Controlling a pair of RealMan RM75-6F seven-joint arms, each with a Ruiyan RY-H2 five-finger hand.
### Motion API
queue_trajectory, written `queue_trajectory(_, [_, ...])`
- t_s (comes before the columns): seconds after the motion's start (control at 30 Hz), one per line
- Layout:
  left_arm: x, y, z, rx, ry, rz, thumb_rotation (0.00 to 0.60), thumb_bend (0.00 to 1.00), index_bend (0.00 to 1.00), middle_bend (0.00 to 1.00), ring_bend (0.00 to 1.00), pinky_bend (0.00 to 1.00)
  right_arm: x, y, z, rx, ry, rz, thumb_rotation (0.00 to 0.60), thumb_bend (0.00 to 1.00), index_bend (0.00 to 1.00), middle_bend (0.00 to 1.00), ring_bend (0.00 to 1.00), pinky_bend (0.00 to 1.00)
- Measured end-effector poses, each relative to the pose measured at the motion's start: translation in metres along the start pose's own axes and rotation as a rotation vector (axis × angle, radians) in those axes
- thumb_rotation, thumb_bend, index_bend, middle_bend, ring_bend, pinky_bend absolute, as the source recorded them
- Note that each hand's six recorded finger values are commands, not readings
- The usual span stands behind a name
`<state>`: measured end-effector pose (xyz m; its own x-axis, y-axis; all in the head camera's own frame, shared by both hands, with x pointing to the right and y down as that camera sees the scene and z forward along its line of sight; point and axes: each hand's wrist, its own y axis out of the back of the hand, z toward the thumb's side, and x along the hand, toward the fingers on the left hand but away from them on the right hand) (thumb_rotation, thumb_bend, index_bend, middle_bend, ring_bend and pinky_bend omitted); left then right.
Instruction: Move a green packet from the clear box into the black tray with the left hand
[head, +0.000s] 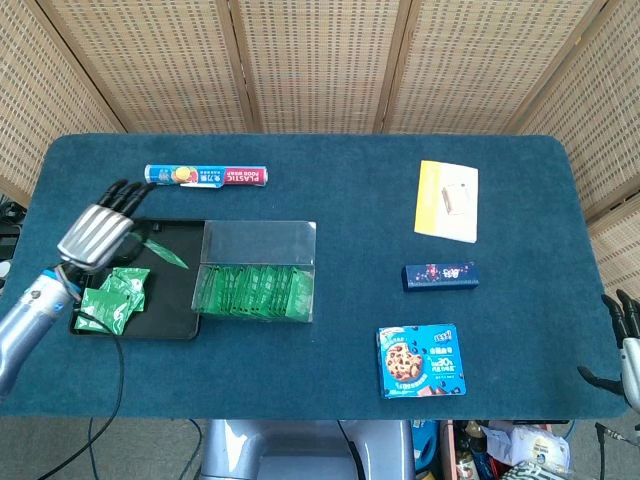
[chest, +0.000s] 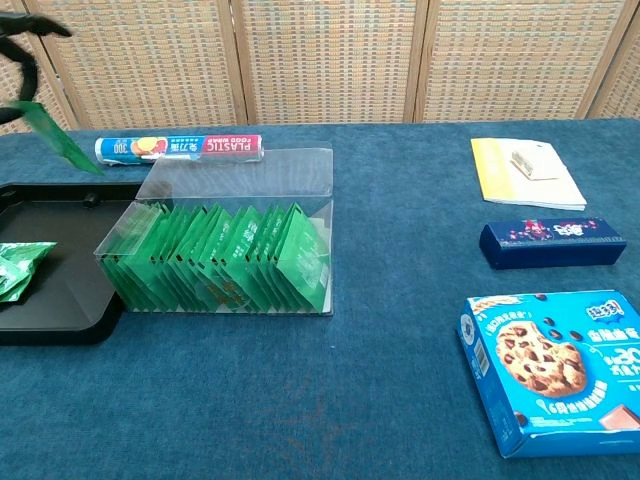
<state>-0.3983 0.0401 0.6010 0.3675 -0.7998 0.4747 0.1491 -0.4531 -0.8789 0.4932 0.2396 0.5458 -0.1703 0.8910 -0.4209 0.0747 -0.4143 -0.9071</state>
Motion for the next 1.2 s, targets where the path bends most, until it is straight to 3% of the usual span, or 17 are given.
queue_trajectory(0.3, [-0.025,-0.037,-0.055,-0.055,0.152,-0.075,0.6,0.48,0.7,0.0,0.0,0.0,0.0,-0.003,0.003,0.008,0.007,0.007,0.6,0.0,0.0,0.0,0.0,0.0])
queue_trajectory(0.37, [-0.028,-0.045,-0.06,-0.067,0.171,-0.103,0.6,0.48,0.57,0.0,0.0,0.0,-0.001,-0.003,0.004,0.01,0.008,0.009,0.6,0.0,0.0,0.0,0.0,0.0])
queue_trajectory(0.43, [-0.031,-0.055,-0.065,-0.077,0.193,-0.143,0.6,0.47,0.2,0.0,0.0,0.0,-0.001,-0.005,0.004,0.011,0.008,0.014,0.6,0.0,0.0,0.0,0.0,0.0])
queue_trajectory(0.5, [-0.033,-0.064,-0.069,-0.092,0.218,-0.186,0.6,0.4,0.01,0.0,0.0,0.0,-0.001,-0.006,0.004,0.014,0.007,0.018,0.6,0.0,0.0,0.0,0.0,0.0])
queue_trajectory(0.6, [-0.034,-0.076,-0.073,-0.128,0.261,-0.248,0.6,0.27,0.0,0.0,0.0,0.0,-0.002,-0.007,0.004,0.016,0.005,0.02,0.6,0.0,0.0,0.0,0.0,0.0])
queue_trajectory(0.67, [-0.034,-0.079,-0.074,-0.148,0.281,-0.266,0.6,0.26,0.0,0.0,0.0,0.0,-0.002,-0.007,0.004,0.016,0.005,0.019,0.6,0.0,0.0,0.0,0.0,0.0])
queue_trajectory(0.77, [-0.031,-0.073,-0.071,-0.169,0.284,-0.234,0.6,0.25,0.0,0.0,0.0,0.0,-0.002,-0.007,0.004,0.017,0.006,0.019,0.6,0.0,0.0,0.0,0.0,0.0])
queue_trajectory(0.97, [-0.032,-0.042,-0.058,-0.252,0.282,-0.083,0.6,0.21,0.0,0.0,0.0,0.0,-0.001,-0.007,0.006,0.017,0.012,0.016,0.6,0.0,0.0,0.0,0.0,0.0])
queue_trajectory(1.1, [-0.05,-0.033,-0.048,-0.343,0.303,0.006,0.6,0.21,0.0,0.0,0.0,0.0,0.0,-0.003,0.009,0.014,0.024,0.001,0.6,0.0,0.0,0.0,0.0,0.0])
queue_trajectory(1.2, [-0.071,-0.034,-0.044,-0.351,0.327,0.041,0.6,0.21,0.0,0.0,0.0,0.0,0.001,0.001,0.011,0.017,0.032,-0.022,0.6,0.0,0.0,0.0,0.0,0.0])
